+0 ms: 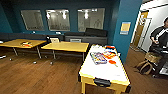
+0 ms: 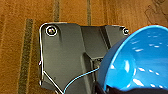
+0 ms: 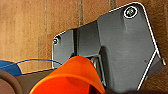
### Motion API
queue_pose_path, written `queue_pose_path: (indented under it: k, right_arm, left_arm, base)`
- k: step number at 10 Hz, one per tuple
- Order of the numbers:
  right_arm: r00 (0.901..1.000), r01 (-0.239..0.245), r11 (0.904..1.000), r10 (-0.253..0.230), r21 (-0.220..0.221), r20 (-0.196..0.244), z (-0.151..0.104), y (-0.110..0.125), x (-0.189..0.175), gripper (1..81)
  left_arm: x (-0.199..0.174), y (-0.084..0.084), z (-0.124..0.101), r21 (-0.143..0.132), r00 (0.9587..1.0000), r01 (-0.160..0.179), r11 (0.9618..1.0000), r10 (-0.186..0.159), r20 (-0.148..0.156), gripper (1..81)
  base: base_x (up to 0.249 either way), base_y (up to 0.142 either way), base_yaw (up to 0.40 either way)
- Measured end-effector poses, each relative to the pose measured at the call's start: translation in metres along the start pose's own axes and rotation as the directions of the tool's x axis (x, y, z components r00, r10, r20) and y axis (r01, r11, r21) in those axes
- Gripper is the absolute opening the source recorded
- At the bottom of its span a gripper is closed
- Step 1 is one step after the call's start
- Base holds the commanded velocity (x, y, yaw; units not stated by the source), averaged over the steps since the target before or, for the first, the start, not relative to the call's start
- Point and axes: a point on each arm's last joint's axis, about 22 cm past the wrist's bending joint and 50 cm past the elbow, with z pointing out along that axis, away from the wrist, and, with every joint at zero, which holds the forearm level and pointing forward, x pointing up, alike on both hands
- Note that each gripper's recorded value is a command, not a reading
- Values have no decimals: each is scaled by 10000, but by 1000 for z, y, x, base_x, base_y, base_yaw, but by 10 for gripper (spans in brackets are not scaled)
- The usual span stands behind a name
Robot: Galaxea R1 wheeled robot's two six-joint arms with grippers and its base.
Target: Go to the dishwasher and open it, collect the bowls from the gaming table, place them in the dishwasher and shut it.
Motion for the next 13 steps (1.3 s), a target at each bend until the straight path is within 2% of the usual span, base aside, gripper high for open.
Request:
queue_pose_path:
  k: [2, 6, 10, 11, 13]
  right_arm:
    - [10000, 16, 10000, -16, 0, 3, 7, -5, -2, 10]
    - [10000, 86, 9999, -86, -62, 0, 7, -2, -2, 10]
    - [9999, 98, 10000, -98, -18, -22, 8, -4, -2, 10]
    - [9999, 115, 9999, -115, 4, 11, 9, -6, -4, 10]
    - [9999, 138, 9999, -138, -47, 19, 8, -3, -5, 10]
  left_arm:
    - [5, 6, -1, -310, 9996, 4, 9995, -13, -283, 10]
    - [8, 4, -4, -402, 9991, -7, 9992, -11, -434, 10]
    - [3, 5, -5, -416, 9993, 29, 9991, -44, -377, 10]
    - [9, 5, -4, -427, 9989, -4, 9991, -16, -465, 10]
    - [9, 9, -2, -481, 9990, 9, 9988, -31, -454, 10]
  base:
    - [0, 0, 0]
    - [0, 0, -82]
    - [0, 0, -171]
    - [0, 0, -204]
    - [0, 0, -212]
